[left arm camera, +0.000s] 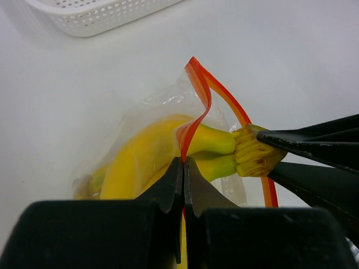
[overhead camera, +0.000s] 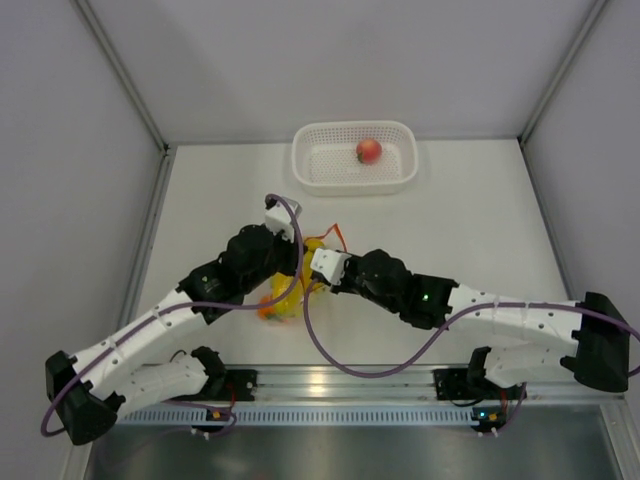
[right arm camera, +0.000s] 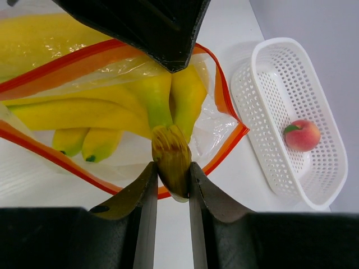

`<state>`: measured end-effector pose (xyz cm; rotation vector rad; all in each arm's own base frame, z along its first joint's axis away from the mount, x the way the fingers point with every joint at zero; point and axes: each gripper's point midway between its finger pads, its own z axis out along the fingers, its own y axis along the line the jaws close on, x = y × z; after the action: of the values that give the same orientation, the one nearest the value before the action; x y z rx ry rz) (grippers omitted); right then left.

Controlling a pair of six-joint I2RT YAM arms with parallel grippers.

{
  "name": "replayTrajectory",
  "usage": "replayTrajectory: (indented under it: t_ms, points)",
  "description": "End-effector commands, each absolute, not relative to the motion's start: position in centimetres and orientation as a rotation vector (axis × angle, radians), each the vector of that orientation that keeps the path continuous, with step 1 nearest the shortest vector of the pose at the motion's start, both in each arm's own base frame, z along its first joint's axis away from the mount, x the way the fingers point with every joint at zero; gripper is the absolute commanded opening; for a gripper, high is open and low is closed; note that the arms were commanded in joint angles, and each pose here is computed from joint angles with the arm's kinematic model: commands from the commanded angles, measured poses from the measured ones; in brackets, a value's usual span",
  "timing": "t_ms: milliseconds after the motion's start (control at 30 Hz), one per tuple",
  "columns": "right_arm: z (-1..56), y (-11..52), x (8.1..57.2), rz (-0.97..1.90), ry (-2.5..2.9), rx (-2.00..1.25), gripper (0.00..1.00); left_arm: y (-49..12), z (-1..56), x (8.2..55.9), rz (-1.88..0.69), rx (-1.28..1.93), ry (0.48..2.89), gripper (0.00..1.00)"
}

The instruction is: Open the zip-top bag and remove the fake food

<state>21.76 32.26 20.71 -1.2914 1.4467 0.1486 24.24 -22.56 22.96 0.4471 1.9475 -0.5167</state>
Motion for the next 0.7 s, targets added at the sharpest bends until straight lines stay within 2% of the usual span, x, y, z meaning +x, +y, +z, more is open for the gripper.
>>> replayTrajectory:
  t_ms: [0, 400, 667]
  points:
    - [24.7, 32.1, 21.8, 0.116, 1.364, -1.198, 0.00, -22.6, 25.8, 25.0, -0.535, 0.364, 1.891, 0.00]
    - [26.3, 28.9, 21.8, 0.009, 1.426, -1.164, 0.00, -20.0, 25.4, 26.0, -0.437, 0.176, 1.896, 0.00]
    - [30.5, 27.1, 22.4, 0.006, 1.392, -0.944, 0.00, -20.7, 24.7, 25.9, -0.466, 0.168, 1.928, 0.00]
